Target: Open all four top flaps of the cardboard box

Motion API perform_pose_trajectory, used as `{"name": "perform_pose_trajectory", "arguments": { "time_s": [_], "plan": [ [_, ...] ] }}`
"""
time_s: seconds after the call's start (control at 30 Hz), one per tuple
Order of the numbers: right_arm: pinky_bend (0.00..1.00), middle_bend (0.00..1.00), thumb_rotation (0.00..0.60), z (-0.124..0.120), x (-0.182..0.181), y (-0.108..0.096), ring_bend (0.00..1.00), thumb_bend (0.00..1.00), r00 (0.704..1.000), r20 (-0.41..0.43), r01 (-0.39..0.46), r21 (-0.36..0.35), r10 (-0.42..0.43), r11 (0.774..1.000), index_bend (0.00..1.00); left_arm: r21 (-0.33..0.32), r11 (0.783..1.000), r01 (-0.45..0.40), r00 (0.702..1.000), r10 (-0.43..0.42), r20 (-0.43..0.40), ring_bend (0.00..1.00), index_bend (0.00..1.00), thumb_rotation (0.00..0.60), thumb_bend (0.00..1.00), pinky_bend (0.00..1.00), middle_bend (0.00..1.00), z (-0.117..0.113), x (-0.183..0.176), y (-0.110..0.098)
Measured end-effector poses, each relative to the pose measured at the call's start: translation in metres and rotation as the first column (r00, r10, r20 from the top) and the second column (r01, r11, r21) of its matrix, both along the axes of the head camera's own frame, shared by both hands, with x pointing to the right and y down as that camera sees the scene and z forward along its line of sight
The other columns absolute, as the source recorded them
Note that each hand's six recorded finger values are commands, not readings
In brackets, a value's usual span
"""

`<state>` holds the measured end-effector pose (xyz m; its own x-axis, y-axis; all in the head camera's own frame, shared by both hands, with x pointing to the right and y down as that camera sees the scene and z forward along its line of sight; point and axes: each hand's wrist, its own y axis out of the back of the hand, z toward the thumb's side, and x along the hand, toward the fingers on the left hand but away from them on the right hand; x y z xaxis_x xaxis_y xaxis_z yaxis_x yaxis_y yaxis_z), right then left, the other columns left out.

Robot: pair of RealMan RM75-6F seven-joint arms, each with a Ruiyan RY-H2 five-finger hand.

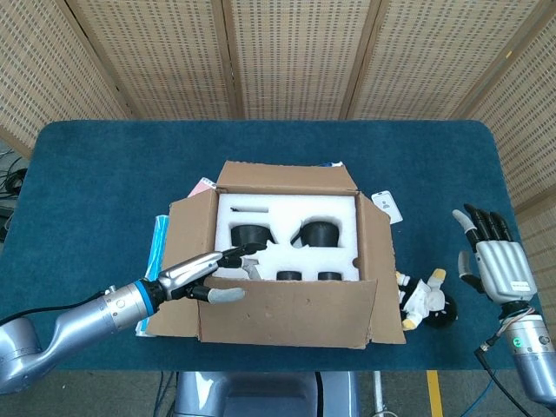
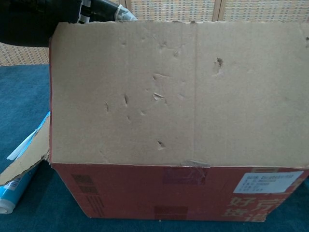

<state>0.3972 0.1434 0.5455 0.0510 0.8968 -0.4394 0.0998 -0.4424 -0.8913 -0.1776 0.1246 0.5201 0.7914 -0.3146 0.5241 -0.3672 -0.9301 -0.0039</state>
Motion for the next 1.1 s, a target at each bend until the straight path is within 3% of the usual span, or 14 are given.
{"name": "perform_pose_trajectory", "arguments": {
  "time_s": [0.2, 0.43, 0.63, 1.1],
  "plan": [
    [0.0, 0.03, 0.6, -0.002, 0.0, 0.0, 0.0, 0.72, 1.0, -0.002, -0.001, 0.003, 0.001, 1.0, 0.06, -0.108, 0.994, -0.032, 0.99, 0.017, -0.137, 0.0, 0.36, 0.136, 0.11, 0.0, 0.0, -0.017, 0.0, 0.009],
    [0.0, 0.03, 0.6, -0.002, -0.001, 0.0, 0.0, 0.72, 1.0, -0.004, -0.002, 0.003, 0.002, 1.0, 0.06, -0.216, 0.957, -0.192, 0.948, 0.125, -0.292, 0.0, 0.36, 0.135, 0.11, 0.0, 0.0, -0.038, -0.01, 0.027],
    [0.0, 0.03, 0.6, -0.003, -0.001, 0.001, 0.0, 0.72, 1.0, -0.003, -0.004, 0.004, 0.004, 1.0, 0.06, -0.252, 0.925, -0.283, 0.926, 0.195, -0.322, 0.0, 0.36, 0.135, 0.11, 0.0, 0.0, -0.044, -0.018, 0.036],
    [0.0, 0.03, 0.6, -0.003, -0.001, 0.001, 0.0, 0.72, 1.0, -0.006, -0.004, 0.003, 0.004, 1.0, 0.06, -0.321, 0.88, -0.35, 0.906, 0.232, -0.353, 0.0, 0.36, 0.128, 0.12, 0.0, 0.0, -0.042, -0.021, 0.055]
  ]
}}
